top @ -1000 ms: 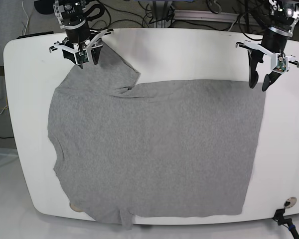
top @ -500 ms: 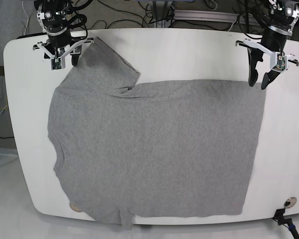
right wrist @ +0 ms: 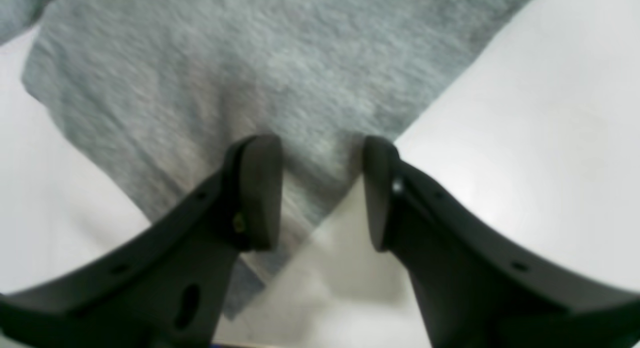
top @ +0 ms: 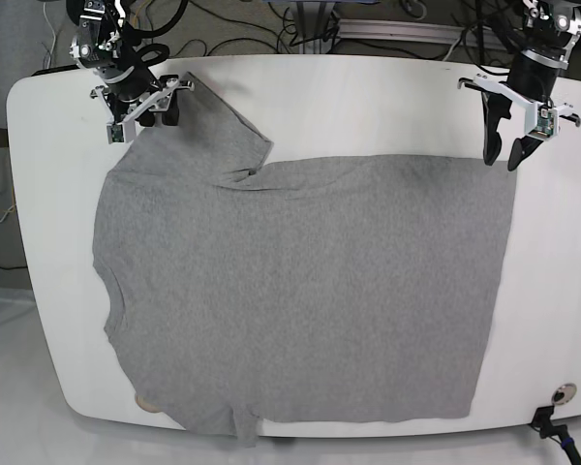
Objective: Fold the T-shirt properly
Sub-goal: 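Grasp the shirt's sleeve corner with the right gripper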
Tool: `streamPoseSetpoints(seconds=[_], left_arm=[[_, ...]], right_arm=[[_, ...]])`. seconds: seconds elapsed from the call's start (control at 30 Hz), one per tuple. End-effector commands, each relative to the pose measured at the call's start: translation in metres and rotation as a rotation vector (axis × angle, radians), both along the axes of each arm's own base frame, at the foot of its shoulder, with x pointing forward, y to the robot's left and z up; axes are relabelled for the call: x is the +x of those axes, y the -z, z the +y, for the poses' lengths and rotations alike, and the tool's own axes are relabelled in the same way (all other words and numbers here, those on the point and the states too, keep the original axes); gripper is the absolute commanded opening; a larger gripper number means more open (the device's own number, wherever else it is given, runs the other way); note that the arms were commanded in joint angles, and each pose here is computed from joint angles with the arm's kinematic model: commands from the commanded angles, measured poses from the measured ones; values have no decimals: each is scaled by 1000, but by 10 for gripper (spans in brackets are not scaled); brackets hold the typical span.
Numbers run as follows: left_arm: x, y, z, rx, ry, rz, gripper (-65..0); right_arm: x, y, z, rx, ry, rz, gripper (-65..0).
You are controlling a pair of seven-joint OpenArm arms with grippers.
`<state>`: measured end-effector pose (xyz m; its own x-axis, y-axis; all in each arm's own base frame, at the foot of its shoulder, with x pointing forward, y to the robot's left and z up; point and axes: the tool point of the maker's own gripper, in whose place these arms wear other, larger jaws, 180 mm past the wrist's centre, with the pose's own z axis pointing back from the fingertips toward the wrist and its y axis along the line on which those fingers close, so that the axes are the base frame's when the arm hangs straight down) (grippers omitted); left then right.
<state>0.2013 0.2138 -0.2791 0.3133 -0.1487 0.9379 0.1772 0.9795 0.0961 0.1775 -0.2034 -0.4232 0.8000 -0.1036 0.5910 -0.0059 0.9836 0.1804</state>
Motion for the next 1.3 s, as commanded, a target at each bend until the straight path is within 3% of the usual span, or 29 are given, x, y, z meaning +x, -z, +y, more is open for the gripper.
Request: streamPoseSetpoints(seconds=[0.0, 0.27, 0.33, 0.37, 0.7, 0.93, 1.13, 1.27], left_arm=[[3, -12, -1, -3, 10, -43, -455], [3, -11, -1, -1, 10, -38, -456], [3, -10, -1, -1, 11, -32, -452], [3, -11, -1, -4, 5, -43, -449], [4, -9, 1, 4, 2, -34, -438], [4, -7, 2, 3, 1, -29, -437], [6, -7, 6, 7, -9, -29, -432], [10, -9, 13, 13, -50, -44, -428]], right_arm=[[-7, 5, 2, 9, -12, 46, -386], [-18, 12, 14, 46, -38, 107, -387], [-18, 11, 17, 52, -44, 105, -390], [-3, 3, 14, 42, -35, 41, -389], [12, 3, 11, 34, -37, 40, -399], [23, 2, 16, 82, -27, 24, -505], [29, -4, 26, 162, -21, 4, -542], [30, -7, 31, 191, -21, -1, -602]])
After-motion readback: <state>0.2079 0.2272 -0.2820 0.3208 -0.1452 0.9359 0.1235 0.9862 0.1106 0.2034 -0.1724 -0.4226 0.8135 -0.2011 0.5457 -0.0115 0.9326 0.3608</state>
